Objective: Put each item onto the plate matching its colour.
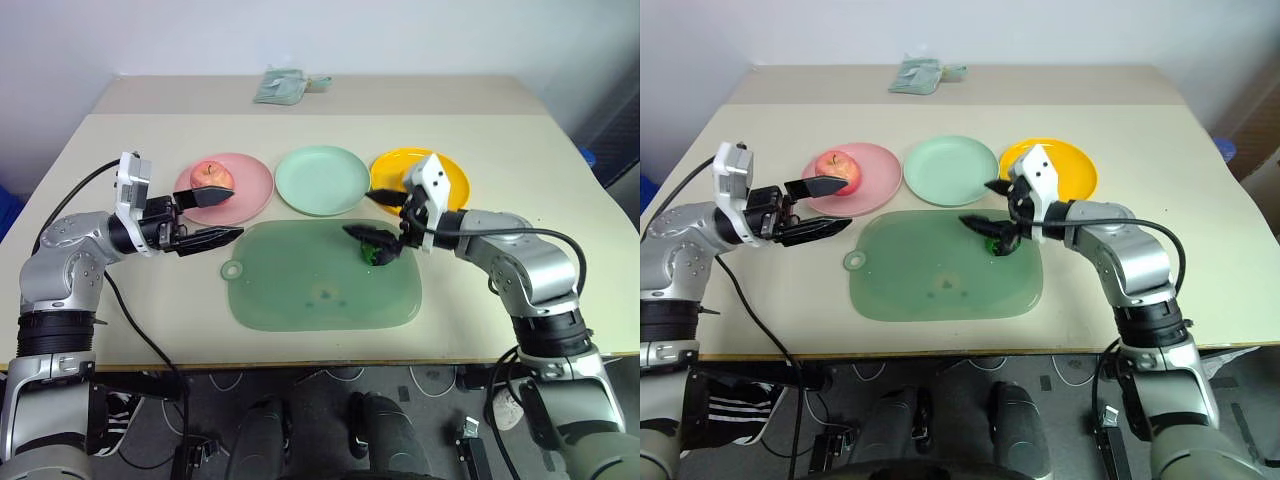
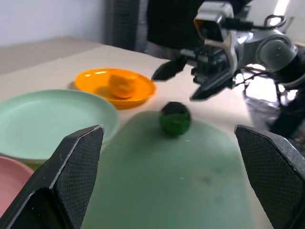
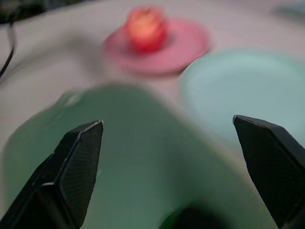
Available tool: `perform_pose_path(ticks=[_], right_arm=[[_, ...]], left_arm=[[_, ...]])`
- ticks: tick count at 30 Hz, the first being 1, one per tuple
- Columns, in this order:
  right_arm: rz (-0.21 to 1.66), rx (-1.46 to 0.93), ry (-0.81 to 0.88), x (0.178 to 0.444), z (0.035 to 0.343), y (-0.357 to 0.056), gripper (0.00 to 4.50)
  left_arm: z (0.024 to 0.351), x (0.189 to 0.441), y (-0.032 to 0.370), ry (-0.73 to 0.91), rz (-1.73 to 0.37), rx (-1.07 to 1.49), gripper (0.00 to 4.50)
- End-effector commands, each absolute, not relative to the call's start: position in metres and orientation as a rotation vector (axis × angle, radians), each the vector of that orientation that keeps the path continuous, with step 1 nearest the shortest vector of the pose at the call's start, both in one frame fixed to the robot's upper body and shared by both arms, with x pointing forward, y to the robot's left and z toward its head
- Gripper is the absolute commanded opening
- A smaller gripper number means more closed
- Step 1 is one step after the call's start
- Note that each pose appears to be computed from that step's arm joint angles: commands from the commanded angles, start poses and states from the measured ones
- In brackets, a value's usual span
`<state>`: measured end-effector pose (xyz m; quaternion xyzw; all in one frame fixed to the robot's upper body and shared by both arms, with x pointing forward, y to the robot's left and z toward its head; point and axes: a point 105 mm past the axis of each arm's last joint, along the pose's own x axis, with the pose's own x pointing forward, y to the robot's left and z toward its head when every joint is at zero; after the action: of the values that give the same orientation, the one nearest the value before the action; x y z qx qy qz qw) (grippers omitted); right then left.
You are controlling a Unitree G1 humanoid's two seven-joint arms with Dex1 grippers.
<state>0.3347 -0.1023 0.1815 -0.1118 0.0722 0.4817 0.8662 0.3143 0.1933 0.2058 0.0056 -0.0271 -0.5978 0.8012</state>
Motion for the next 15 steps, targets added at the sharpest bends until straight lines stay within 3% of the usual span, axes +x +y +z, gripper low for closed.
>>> perform_pose_path(ticks=[1, 14, 15], right_arm=[[1.002, -0.354, 0.178, 0.329, 0.174, -0.108, 4.43], [0.917, -0.422, 0.259, 0.345, 0.139, -0.128, 4.43], [0.913, -0.422, 0.265, 0.345, 0.137, -0.129, 4.21]], left_arm=[[0.215, 0.309, 0.19, -0.084, -1.32, 0.05, 4.5], [0.211, 0.31, 0.193, -0.08, -1.316, 0.062, 4.5], [0.21, 0.31, 0.194, -0.081, -1.314, 0.063, 4.5]])
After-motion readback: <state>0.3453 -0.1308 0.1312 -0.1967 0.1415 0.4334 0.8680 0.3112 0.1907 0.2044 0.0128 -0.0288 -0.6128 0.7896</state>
